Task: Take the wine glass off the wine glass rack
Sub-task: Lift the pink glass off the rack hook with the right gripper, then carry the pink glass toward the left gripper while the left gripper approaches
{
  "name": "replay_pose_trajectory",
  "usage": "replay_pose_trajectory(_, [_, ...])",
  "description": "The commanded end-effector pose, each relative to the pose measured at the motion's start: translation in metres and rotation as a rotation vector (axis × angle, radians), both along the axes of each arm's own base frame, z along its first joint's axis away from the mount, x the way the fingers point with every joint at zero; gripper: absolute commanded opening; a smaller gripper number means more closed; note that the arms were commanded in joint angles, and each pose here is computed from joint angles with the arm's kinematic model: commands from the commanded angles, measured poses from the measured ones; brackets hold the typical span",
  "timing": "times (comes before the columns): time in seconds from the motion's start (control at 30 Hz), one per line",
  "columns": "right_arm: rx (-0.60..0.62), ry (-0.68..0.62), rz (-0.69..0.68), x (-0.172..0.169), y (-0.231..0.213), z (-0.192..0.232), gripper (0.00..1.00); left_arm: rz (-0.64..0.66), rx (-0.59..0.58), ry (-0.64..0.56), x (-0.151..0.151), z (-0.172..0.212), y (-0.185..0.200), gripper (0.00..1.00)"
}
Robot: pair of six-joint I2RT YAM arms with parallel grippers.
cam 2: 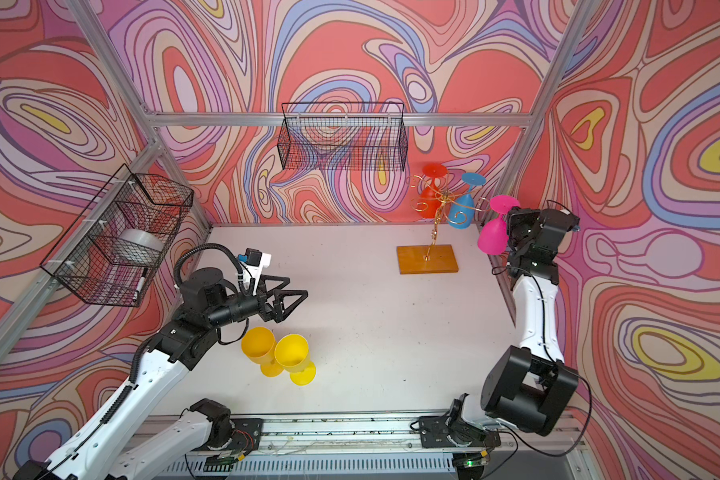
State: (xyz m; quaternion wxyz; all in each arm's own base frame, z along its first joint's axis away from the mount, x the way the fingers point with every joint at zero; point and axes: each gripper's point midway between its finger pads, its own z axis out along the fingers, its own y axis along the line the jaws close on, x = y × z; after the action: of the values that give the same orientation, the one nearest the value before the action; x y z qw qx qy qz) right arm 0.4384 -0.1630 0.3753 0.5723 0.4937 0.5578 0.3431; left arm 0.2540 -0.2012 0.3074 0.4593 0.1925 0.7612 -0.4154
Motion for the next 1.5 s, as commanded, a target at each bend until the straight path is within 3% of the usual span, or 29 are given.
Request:
replay_pose_trajectory(0.0, [-0.049, 0.012, -0.013, -0.018, 0.004, 0.004, 0.00, -0.017, 0.007, -0.029, -0.001, 0.003, -0.001, 1.00])
replay_pose_trajectory(0.3, [-0.123, 0.054, -0.011, -0.060, 0.023, 0.002, 0.00, -0.022, 0.007, -0.012, 0.002, -0.001, -0.003, 1.00])
replay_pose_trajectory(0.63, [-0.198, 0.097, 0.047, -0.085, 0.070, -0.010, 0.00, -0.008, 0.027, -0.006, 0.005, -0.005, -0.002, 1.00])
replay_pose_trajectory(0.97, [-0.270, 0.181, 0.229, -0.090, 0.154, -0.045, 0.00, 0.012, 0.054, -0.009, 0.007, -0.009, 0.002, 1.00])
replay_pose_trajectory(1.47, [-0.378, 0.178, 0.526, -0.093, 0.296, -0.068, 0.00, 0.031, 0.087, 0.026, 0.014, -0.020, 0.003, 1.00])
